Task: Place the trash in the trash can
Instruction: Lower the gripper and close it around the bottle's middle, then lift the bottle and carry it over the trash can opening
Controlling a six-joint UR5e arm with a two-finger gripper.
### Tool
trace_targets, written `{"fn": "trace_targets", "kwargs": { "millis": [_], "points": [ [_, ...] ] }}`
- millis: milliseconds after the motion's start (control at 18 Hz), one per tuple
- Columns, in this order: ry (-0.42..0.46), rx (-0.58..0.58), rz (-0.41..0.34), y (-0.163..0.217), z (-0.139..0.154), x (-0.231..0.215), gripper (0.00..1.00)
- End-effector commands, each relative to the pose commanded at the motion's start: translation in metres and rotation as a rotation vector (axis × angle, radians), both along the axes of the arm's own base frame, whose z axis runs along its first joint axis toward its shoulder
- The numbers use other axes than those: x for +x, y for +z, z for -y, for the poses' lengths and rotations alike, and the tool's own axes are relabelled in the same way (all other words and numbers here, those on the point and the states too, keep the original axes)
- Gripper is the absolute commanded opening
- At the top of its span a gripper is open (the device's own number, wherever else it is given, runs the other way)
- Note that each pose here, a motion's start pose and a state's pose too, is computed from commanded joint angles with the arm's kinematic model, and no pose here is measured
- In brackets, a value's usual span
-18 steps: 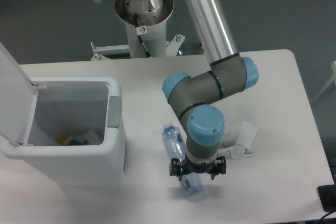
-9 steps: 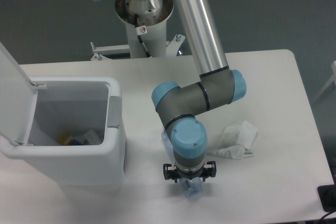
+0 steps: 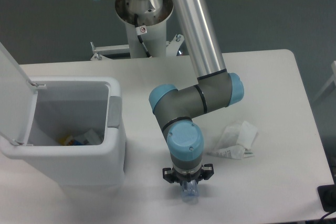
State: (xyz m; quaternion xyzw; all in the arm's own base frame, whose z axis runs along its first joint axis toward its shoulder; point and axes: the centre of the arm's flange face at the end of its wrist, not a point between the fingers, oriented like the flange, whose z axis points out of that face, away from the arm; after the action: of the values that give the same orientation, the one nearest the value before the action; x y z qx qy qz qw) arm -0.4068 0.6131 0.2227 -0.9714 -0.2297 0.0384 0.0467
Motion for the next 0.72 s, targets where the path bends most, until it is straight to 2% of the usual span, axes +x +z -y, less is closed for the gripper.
{"fn": "trace_targets", "kwargs": {
  "millis": [333, 722],
  "points": [
    [0.032, 0.08, 0.017, 0.031, 0.014, -0.02, 0.42],
    [0.084, 0.289, 0.067, 0.095, 0.02, -0.045, 0.42]
  ]
}}
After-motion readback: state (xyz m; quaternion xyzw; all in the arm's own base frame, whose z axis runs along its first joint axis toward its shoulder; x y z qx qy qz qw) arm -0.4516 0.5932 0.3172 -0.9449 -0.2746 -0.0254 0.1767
